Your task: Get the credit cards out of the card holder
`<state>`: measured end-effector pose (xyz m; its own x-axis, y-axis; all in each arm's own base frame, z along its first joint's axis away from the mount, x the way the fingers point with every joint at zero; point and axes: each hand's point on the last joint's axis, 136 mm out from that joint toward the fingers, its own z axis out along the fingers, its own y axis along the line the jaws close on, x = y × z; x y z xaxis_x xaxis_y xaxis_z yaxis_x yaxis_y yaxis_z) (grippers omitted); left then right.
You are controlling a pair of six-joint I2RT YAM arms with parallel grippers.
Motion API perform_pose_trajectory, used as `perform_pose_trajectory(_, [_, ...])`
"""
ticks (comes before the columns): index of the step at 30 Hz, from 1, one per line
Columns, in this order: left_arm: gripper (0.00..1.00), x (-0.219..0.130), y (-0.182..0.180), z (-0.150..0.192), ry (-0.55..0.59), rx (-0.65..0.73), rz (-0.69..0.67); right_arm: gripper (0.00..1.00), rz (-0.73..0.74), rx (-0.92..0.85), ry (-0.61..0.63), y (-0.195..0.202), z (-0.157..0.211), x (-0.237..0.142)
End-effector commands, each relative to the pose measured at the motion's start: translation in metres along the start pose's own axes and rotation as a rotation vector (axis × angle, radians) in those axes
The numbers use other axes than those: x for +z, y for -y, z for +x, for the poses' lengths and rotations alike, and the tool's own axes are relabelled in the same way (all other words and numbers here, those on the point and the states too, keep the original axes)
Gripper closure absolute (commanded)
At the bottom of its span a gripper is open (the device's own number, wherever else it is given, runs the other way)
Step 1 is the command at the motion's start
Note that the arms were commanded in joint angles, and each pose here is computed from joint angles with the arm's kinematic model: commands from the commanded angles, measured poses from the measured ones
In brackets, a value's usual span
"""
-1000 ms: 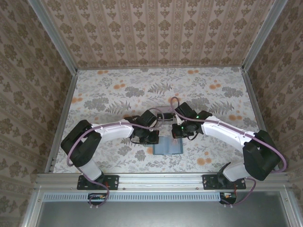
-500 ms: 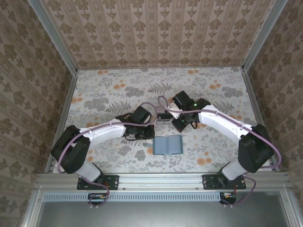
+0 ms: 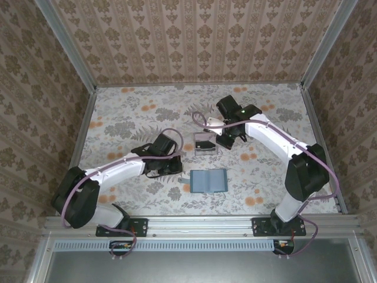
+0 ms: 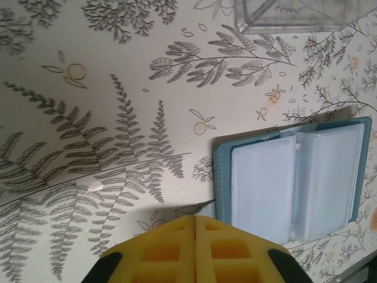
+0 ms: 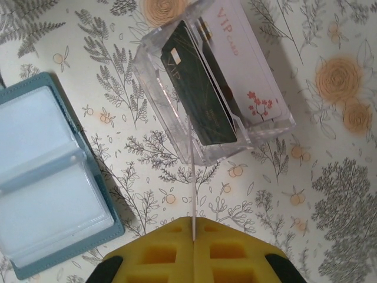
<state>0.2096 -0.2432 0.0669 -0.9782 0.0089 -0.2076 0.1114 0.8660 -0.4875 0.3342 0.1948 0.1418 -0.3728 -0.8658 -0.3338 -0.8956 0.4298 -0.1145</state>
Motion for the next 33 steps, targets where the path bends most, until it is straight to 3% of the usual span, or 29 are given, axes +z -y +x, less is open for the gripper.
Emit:
perform_pose_trajectory(1, [0.93,-0.006,-0.012,0.003,0.005,-0.012,-0.025,0.98,-0.045,-0.092,0.001,0.004,-0.004,-0.001])
perform_pose_trajectory(13, [0.92,-0.017,-0.030,0.002,0.027,-0.057,-0.031,0.98,-0.105,-0.175,-0.086,0.031,-0.015,0.018])
perform_pose_trajectory(33, [0.92,-0.019,-0.040,0.004,0.026,-0.086,-0.038,0.97,-0.233,-0.277,-0.111,0.025,-0.053,0.044])
